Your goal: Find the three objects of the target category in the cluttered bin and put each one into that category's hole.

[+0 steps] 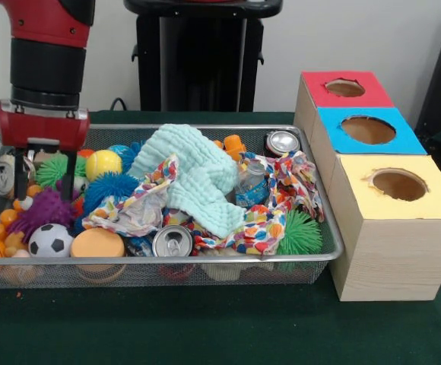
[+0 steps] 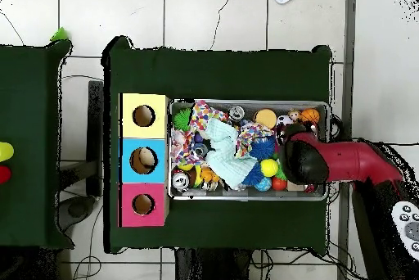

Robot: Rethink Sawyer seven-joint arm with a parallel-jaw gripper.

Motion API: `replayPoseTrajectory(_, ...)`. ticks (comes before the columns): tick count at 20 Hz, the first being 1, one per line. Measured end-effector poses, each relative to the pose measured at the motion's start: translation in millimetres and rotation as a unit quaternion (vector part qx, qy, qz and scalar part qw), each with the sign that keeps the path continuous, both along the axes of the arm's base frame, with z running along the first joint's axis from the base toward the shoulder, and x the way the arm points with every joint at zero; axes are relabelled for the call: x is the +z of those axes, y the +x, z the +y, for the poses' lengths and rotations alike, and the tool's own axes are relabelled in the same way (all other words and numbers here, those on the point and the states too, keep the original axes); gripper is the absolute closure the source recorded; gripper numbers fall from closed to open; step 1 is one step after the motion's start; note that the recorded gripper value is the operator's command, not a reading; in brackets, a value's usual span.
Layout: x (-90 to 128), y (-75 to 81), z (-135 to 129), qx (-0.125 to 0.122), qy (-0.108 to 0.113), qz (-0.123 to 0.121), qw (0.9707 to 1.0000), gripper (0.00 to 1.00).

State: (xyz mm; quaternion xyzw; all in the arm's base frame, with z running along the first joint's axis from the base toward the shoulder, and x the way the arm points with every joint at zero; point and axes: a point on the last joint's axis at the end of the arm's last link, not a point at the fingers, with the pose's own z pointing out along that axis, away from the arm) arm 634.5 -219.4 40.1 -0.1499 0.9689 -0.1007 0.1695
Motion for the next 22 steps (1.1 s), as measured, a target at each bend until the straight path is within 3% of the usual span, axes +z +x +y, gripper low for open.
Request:
replayPoseTrajectory(10, -39, -8.9, 3, 0.024, -0.001, -0.003, 0.9997, 0.00)
replayPoseTrajectory(17, -51, -16.6, -14, 0.012, 0.002, 0.001, 0.9999, 0.00)
replayPoseTrajectory(22, -51, -13.6, -21, 0.007, 0.000, -0.002, 1.0000, 0.00)
